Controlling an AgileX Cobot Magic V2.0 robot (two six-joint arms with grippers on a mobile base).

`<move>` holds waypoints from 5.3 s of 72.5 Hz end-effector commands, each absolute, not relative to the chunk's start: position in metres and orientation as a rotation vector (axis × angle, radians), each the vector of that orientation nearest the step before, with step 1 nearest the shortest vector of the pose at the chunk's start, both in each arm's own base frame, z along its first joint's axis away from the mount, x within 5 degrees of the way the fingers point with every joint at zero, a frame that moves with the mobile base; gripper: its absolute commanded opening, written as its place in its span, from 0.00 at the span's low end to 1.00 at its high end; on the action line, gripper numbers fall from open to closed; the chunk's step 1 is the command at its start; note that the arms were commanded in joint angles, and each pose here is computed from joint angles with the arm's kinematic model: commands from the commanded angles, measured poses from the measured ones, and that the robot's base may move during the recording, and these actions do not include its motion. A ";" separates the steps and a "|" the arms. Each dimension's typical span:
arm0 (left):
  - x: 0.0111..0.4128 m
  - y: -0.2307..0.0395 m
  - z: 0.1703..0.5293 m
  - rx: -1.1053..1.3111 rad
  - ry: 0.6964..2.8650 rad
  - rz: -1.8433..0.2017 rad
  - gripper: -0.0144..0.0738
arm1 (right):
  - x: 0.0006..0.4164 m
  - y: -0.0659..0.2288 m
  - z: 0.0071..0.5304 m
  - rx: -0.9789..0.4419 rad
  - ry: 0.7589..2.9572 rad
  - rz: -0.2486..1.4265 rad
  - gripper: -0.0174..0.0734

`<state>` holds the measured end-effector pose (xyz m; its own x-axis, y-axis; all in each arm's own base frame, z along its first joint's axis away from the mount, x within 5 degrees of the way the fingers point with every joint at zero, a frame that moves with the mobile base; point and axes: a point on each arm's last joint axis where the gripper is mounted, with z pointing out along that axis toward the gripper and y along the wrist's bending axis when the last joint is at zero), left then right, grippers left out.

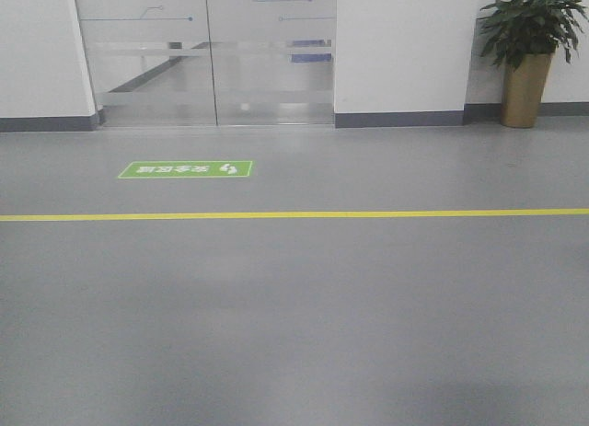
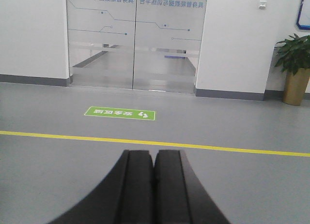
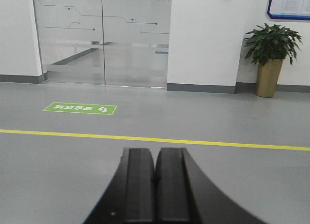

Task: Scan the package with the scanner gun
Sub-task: 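Drive the base forward down the aisle past the blue bins, then turn the base and approach the red table with the box, then move the left gripper over the small cardboard box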

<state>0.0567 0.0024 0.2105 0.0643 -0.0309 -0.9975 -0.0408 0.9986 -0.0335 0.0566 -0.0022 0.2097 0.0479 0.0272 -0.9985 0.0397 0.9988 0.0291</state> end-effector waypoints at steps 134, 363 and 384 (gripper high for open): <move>0.056 0.007 0.213 -0.127 1.478 0.067 0.04 | 0.056 -0.003 0.212 0.058 1.499 -0.015 0.01; 0.056 0.001 0.213 -0.051 1.483 -0.017 0.04 | 0.056 -0.002 0.212 0.050 1.500 -0.006 0.01; 0.056 0.001 0.213 -0.050 1.483 -0.018 0.04 | 0.056 0.001 0.212 0.006 1.501 0.041 0.01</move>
